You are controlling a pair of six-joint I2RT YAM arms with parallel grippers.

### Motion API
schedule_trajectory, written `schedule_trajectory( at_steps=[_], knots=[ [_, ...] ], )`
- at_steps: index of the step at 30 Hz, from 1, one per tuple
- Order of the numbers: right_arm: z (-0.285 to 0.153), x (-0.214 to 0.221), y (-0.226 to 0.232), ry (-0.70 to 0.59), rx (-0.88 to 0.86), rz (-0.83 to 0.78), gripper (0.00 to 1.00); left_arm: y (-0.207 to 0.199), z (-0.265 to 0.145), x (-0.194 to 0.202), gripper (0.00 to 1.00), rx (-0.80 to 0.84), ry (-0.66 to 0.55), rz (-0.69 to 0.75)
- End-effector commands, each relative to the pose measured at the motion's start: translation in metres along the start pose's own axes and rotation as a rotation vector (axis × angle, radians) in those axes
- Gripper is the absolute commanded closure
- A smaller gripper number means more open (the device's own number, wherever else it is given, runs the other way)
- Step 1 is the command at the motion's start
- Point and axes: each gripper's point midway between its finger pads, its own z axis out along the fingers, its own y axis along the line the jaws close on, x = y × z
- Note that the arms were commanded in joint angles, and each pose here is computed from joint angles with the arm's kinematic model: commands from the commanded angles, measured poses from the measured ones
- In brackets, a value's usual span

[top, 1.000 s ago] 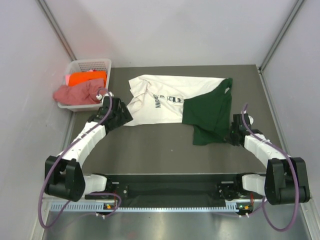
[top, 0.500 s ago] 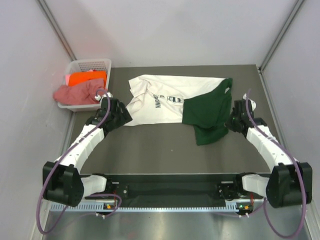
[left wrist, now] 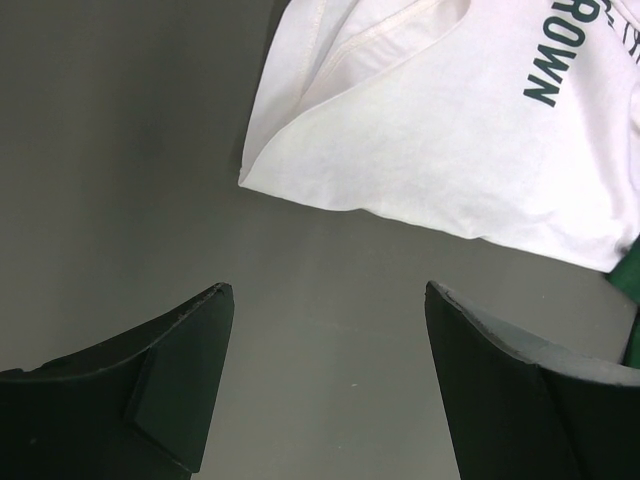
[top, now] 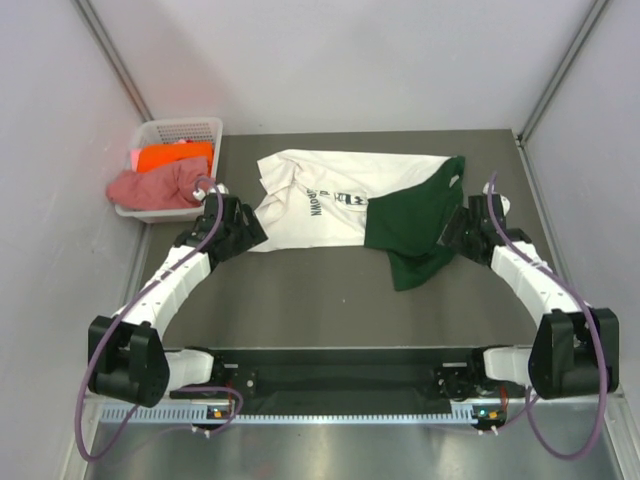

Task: Fold and stack the t-shirts
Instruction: Flatten the tshirt out

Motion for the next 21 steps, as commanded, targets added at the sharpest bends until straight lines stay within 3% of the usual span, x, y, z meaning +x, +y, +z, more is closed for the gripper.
schedule_trajectory(
  at_steps=[1, 5, 7, 12, 21],
  knots=[
    [-0.011, -0.009, -0.01, -0.067, -0.006, -0.021, 0.27, -0.016, -0.006, -0.019, 0.18, 0.067, -0.058, -0.009],
    [-0.011, -0.008, -0.007, -0.092, -0.118, -0.045, 0.21, -0.025, -0.012, -0.016, 0.18, 0.113, -0.047, 0.012],
    [-0.008, -0.012, 0.006, -0.135, -0.279, -0.021, 0.16, -0.027, -0.015, -0.015, 0.18, 0.126, -0.047, 0.013],
    [-0.01, -0.035, 0.018, -0.227, -0.432, 0.003, 0.17, -0.029, -0.019, -0.013, 0.18, 0.152, -0.051, 0.018],
    [0.016, -0.025, 0.043, -0.119, -0.57, 0.04, 0.1, -0.029, -0.017, -0.009, 0.18, 0.165, -0.054, 0.022]
  ],
)
